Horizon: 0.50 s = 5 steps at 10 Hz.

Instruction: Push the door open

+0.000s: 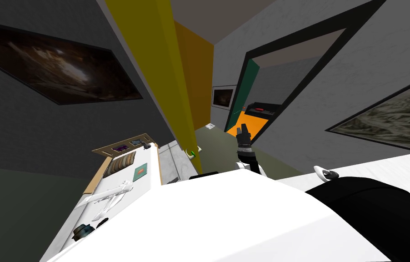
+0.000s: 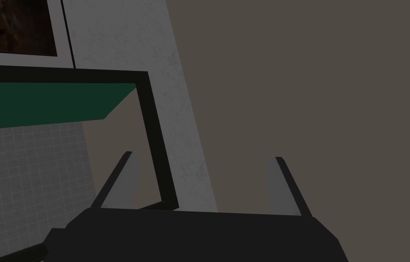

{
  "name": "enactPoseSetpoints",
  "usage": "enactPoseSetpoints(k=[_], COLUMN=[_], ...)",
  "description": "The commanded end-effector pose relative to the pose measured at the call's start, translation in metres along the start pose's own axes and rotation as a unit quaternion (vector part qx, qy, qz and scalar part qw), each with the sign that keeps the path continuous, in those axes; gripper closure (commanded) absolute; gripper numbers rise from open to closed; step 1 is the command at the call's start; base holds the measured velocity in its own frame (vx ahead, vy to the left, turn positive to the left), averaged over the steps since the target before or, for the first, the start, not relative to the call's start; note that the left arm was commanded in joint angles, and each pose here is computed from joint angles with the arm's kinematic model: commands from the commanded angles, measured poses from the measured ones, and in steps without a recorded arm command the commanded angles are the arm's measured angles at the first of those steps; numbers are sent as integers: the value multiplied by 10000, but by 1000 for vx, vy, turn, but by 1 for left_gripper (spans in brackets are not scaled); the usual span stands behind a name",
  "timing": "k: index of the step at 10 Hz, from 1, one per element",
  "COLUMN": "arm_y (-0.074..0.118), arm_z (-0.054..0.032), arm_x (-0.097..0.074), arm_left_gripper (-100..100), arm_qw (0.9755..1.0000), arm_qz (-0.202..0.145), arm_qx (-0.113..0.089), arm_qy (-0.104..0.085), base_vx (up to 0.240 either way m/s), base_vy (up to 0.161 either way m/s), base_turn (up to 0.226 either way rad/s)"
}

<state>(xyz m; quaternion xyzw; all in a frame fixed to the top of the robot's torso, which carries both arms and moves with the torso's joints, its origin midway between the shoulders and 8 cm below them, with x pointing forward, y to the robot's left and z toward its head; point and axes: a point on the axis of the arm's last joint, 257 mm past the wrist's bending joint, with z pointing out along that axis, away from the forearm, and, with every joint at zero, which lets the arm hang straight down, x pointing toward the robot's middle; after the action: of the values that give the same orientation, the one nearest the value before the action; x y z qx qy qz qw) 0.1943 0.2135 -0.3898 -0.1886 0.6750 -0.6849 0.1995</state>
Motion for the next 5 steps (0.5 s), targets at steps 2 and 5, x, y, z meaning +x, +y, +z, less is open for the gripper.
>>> enactPoseSetpoints(k=[2,5], arm_y=[7,7], arm_z=[-2,-2], arm_x=[-101,-101], arm_left_gripper=[-100,-100], arm_qw=[9999,9999], arm_qz=[-15,-15], arm_qx=[-33,-33], arm_qy=[-125,-125], base_vx=[-4,6], base_vy=[21,-2], base_turn=[-57,-21])
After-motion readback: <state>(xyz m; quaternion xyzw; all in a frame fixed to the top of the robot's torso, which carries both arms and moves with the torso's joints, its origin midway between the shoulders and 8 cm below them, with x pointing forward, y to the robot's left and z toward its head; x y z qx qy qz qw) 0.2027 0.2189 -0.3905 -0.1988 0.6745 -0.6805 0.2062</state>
